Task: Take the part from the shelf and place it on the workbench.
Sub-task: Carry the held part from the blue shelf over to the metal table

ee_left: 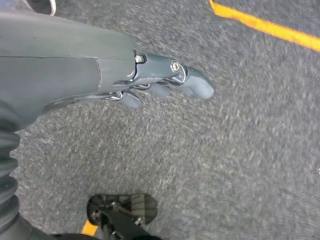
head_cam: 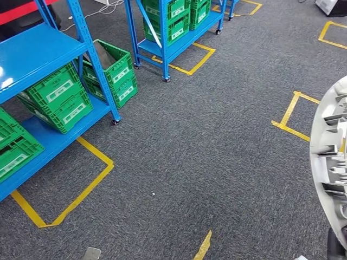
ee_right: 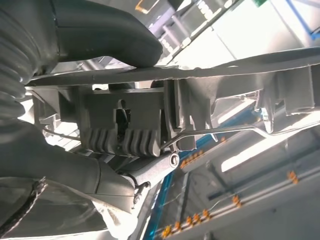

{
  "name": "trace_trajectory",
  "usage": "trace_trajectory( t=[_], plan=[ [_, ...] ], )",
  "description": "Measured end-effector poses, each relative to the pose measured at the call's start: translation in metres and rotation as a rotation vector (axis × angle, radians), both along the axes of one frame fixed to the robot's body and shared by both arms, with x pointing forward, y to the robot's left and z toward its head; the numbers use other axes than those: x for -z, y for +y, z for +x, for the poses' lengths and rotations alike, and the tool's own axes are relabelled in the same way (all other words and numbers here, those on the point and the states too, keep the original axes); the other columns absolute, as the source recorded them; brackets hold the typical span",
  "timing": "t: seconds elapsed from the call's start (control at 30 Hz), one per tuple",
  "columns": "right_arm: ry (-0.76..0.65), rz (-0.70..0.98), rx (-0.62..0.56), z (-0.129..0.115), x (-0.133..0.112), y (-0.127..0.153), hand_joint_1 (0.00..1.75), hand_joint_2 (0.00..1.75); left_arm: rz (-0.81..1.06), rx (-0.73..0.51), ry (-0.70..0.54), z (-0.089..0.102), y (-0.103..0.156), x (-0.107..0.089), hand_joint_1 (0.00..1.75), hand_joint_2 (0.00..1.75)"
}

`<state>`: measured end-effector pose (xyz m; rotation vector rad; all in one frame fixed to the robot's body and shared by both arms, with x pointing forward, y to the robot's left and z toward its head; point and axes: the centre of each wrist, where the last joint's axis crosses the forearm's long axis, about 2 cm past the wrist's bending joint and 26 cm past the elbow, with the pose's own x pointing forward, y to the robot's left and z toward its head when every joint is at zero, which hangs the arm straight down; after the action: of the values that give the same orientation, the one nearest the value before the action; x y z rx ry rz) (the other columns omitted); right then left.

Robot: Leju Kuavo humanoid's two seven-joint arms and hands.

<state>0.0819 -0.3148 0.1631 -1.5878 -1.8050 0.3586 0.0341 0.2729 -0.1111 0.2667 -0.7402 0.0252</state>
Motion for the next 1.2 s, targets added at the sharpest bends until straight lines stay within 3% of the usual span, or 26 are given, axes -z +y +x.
trace_trajectory(
  t=[0.6,1.2],
  plan=[
    [0.003,-0.018,0.029,0.001,-0.004,-0.003,1.75,1.75,-0.027,-0.008,0.007,0.004,-0.001,0.000,0.00,1.75],
    [-0.002,-0.051,0.050,0.003,-0.011,-0.004,1.75,1.75,-0.031,-0.025,0.026,-0.007,-0.001,0.001,0.00,1.75]
  ],
)
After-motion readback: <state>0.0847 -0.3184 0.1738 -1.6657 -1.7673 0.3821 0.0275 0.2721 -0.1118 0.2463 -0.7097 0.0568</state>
